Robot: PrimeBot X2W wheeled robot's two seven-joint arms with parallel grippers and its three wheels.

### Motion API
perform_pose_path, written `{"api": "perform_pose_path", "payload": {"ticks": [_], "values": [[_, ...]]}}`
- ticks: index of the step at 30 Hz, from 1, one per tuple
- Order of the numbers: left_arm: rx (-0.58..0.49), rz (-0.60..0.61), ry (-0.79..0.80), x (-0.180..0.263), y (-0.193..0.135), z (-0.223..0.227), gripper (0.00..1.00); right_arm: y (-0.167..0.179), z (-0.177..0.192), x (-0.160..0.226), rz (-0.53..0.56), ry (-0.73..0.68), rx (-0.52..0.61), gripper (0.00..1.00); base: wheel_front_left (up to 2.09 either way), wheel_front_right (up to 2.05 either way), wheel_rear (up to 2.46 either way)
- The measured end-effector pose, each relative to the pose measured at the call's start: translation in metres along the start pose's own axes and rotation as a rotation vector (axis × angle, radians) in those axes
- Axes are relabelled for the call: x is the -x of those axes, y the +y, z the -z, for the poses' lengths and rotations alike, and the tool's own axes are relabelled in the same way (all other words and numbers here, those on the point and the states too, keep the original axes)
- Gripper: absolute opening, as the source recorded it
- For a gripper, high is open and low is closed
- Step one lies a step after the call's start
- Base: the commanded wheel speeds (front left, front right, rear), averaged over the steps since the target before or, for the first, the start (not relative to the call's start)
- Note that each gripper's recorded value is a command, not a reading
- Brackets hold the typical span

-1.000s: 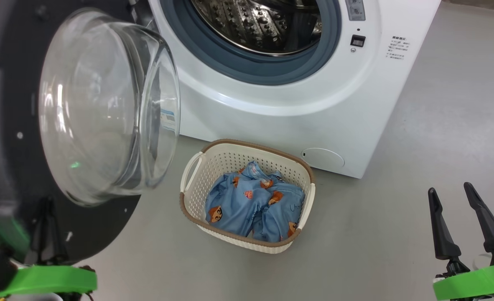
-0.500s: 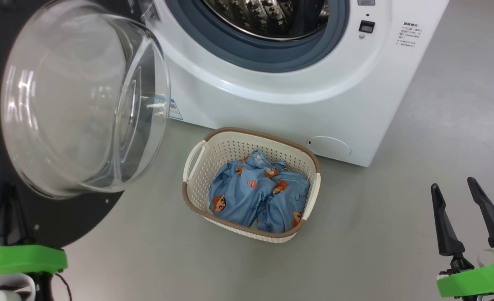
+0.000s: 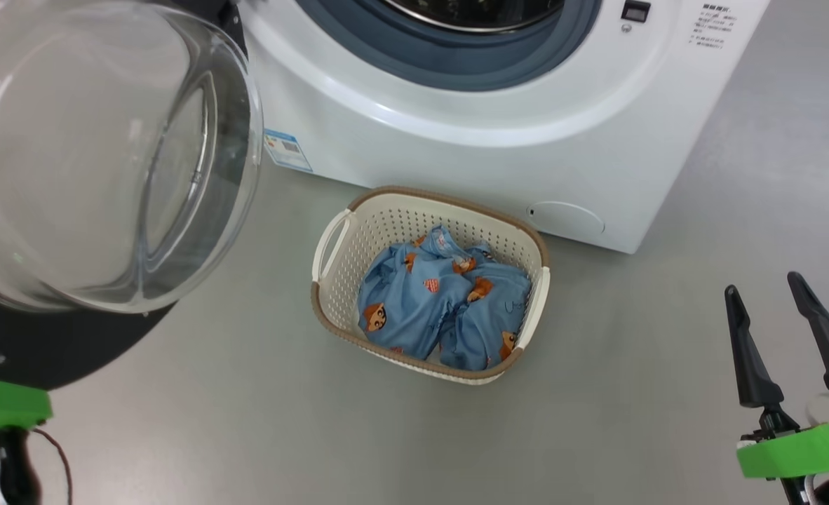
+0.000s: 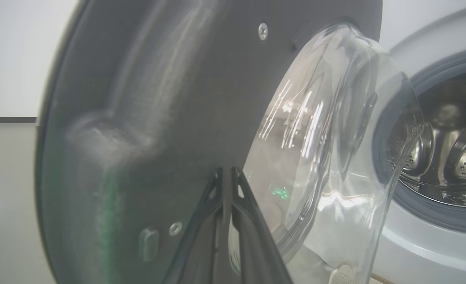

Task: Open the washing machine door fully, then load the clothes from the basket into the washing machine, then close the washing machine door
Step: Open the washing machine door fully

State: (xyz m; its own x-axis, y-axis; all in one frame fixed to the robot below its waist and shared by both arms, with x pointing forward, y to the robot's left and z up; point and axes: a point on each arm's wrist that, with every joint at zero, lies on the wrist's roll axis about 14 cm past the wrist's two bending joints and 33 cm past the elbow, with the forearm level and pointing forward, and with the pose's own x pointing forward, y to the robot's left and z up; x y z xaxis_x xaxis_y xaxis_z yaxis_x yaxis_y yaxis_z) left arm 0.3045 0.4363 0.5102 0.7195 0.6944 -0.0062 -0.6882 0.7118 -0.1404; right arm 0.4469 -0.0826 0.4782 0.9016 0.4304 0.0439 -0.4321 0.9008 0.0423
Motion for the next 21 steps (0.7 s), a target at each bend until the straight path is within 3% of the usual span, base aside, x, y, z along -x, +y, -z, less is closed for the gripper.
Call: {"api": "perform_pose_path", "payload": {"ticks": [21], "values": [[-0.090, -0.141, 0.001, -0.045, 0.038, -0.005, 0.00, -0.002, 0.021, -0.030, -0.045, 0.011, -0.005, 1.00, 0.00, 0.00, 0.00]]}}
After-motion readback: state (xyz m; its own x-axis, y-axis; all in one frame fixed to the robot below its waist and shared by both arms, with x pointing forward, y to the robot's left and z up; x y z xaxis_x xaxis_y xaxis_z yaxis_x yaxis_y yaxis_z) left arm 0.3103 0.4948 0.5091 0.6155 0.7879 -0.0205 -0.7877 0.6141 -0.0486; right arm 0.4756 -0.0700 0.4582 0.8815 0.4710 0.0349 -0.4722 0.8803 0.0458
